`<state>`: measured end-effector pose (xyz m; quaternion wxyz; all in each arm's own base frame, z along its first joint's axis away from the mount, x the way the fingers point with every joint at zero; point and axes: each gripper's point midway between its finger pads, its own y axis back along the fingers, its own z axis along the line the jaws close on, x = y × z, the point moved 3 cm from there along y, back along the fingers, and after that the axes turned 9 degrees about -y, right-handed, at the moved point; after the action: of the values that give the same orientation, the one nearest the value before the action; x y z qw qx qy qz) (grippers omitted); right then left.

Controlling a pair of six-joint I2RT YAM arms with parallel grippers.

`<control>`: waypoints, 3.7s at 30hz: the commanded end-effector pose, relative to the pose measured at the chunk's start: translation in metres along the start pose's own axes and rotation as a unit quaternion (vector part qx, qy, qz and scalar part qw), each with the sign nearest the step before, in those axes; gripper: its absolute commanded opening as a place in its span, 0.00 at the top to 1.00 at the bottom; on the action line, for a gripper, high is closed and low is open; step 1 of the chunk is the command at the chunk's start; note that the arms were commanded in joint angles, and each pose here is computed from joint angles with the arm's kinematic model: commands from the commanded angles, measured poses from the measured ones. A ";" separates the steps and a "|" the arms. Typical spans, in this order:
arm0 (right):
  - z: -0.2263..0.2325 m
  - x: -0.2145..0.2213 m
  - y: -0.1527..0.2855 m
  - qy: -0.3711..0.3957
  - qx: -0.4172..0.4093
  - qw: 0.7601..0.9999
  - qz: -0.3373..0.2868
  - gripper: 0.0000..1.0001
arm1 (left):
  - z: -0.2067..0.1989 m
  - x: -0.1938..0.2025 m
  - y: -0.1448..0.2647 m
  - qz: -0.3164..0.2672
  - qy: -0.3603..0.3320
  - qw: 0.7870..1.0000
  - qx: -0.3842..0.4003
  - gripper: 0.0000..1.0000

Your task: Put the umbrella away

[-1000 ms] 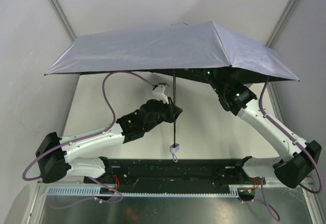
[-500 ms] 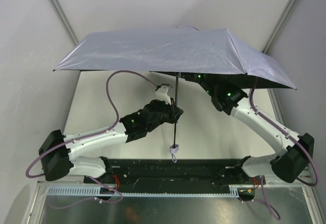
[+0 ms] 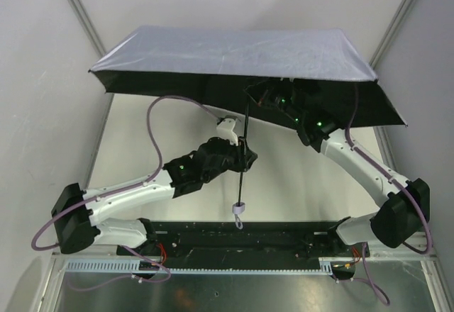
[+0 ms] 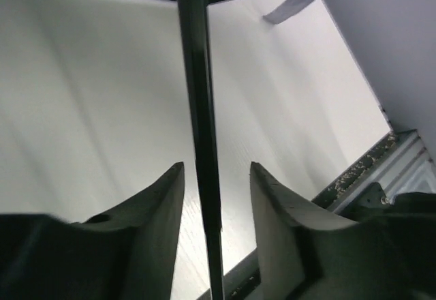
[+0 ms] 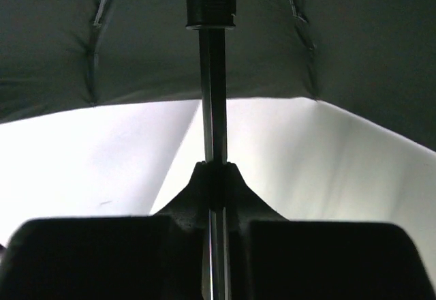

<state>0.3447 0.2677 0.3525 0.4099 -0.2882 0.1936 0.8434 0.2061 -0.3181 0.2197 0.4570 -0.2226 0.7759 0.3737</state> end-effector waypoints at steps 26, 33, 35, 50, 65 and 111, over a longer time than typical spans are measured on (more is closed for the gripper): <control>0.077 -0.037 0.059 -0.099 -0.308 0.946 0.026 0.88 | -0.038 -0.053 0.064 -0.129 0.012 0.973 0.193 0.99; 0.039 -0.031 0.043 -0.067 -0.162 0.984 -0.019 0.51 | -0.020 -0.065 0.064 -0.164 0.000 0.987 -0.002 1.00; 0.039 -0.030 0.041 -0.065 -0.155 0.985 -0.024 0.44 | -0.019 -0.067 0.064 -0.172 -0.009 0.984 -0.033 1.00; 0.062 -0.013 0.032 -0.020 -0.131 0.991 -0.025 0.68 | -0.043 -0.065 0.059 -0.149 -0.059 0.985 -0.069 1.00; 0.133 -0.029 0.086 -0.016 -0.380 0.924 0.036 1.00 | -0.049 -0.042 0.085 -0.119 0.027 0.961 0.249 0.16; 0.025 -0.138 0.028 -0.218 -0.108 0.942 -0.232 0.36 | -0.054 -0.024 0.061 -0.136 -0.010 0.990 0.020 1.00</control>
<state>0.3786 0.1884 0.4292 0.5892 -0.1897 0.0154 0.7852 0.1491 -0.3165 0.2552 0.5256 -0.2842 0.7249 0.3428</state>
